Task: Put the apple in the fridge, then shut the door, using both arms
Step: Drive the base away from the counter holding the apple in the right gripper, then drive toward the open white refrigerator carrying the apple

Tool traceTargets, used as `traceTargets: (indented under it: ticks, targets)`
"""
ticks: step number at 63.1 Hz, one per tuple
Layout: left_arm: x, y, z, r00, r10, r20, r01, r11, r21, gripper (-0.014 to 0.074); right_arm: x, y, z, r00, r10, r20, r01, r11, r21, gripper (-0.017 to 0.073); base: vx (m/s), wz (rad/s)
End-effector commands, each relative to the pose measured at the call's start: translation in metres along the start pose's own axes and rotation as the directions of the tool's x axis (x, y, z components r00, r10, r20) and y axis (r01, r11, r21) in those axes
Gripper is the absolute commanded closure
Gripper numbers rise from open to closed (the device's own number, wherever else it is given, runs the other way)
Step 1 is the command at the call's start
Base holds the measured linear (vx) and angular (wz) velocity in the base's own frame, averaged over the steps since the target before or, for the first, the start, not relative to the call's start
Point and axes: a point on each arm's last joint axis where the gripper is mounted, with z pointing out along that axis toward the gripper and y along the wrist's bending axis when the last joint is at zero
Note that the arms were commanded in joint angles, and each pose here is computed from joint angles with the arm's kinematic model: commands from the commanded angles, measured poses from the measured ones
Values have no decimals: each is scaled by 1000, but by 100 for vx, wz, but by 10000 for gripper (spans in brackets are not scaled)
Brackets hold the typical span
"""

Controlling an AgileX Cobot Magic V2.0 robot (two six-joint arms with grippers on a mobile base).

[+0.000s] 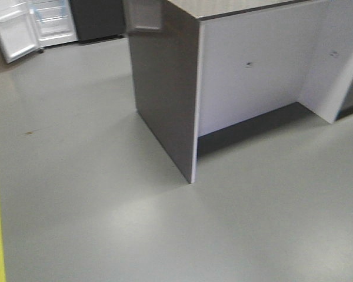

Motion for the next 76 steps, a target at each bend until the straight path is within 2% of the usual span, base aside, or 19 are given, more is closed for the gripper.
traceTargets:
  ticks: [1,76]
  targets:
    - [-1,-1,0,997,-19,74,18,1000,13,600,-14,-1,-4,995,2,100,-5,1000,23,563,1,45]
    - [-1,-1,0,997,-19,74,18,1000,13,600,-14,-1,-4,995,2,100,-5,1000,23,563,8,32]
